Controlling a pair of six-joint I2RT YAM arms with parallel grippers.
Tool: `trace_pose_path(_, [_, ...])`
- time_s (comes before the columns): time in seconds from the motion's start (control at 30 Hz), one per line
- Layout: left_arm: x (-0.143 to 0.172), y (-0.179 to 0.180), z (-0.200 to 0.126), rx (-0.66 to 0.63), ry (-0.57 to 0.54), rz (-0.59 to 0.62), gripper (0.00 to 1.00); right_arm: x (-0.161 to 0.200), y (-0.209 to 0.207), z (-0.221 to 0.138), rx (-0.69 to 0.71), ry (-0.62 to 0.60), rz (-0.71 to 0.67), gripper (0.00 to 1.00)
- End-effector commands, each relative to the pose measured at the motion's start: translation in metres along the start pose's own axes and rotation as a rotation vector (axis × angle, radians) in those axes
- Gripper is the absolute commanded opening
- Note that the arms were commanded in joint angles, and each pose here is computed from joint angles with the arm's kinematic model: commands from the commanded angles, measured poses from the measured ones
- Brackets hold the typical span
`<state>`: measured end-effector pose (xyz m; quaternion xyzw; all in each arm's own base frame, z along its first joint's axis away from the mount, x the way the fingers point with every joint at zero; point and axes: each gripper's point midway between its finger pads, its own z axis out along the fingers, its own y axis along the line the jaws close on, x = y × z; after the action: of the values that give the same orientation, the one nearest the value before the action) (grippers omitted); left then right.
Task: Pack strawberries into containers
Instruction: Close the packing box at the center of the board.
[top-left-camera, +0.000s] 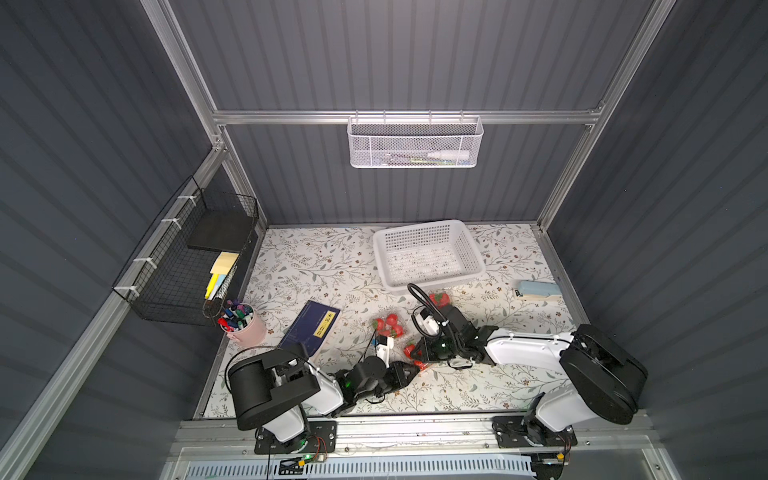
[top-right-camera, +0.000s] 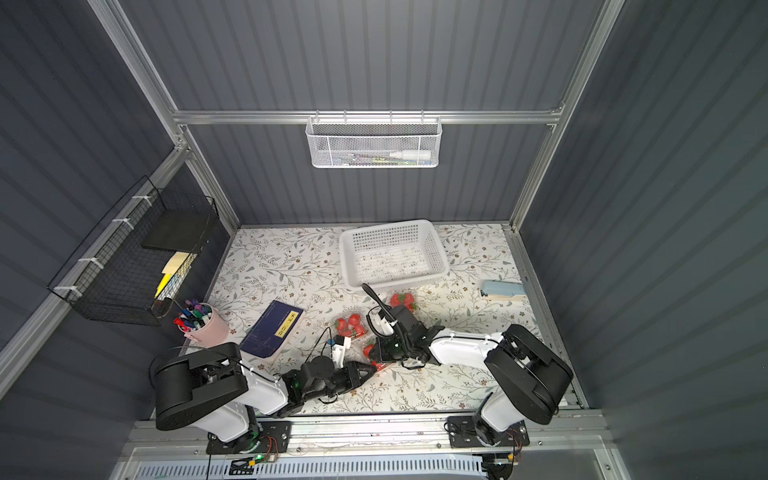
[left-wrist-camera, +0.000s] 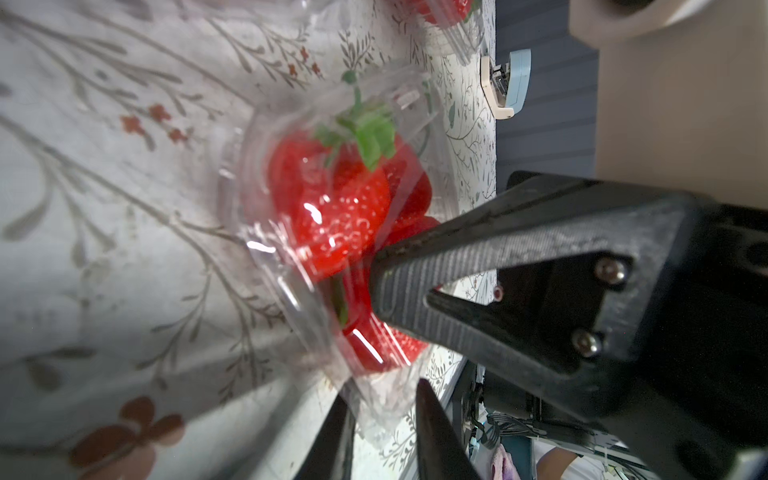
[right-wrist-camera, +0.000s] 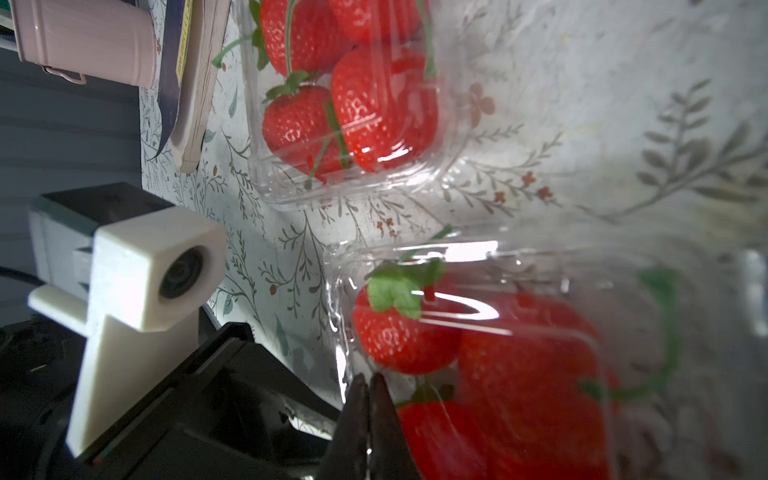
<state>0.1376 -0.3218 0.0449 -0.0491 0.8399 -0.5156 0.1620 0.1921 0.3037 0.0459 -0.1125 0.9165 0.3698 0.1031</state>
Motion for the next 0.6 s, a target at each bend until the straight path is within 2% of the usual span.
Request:
trace_pose_path(0.0, [0.003, 0.000, 0.006, -0.014, 0.017, 0.031, 0.22, 0.028, -0.039, 0.005, 0.125, 0.075, 0.067, 0.07])
trace_pose_path(0.27, [0.000, -0.001, 0.005, -0.034, 0.008, 0.041, 0.20, 0.028, -0.041, 0.005, 0.124, 0.072, 0.074, 0.07])
trace_pose_path(0.4, [-0.012, -0.022, -0.015, -0.011, -0.044, 0.041, 0.33, 0.026, -0.043, 0.004, 0.127, 0.071, 0.079, 0.07])
trace_pose_path(0.43, [-0.014, -0.024, -0.024, -0.004, -0.059, -0.017, 0.36, 0.026, -0.043, 0.003, 0.128, 0.071, 0.080, 0.07])
trace_pose_path(0.57, [-0.031, -0.016, -0.054, -0.005, -0.167, -0.104, 0.51, 0.023, -0.043, -0.002, 0.132, 0.058, 0.081, 0.07])
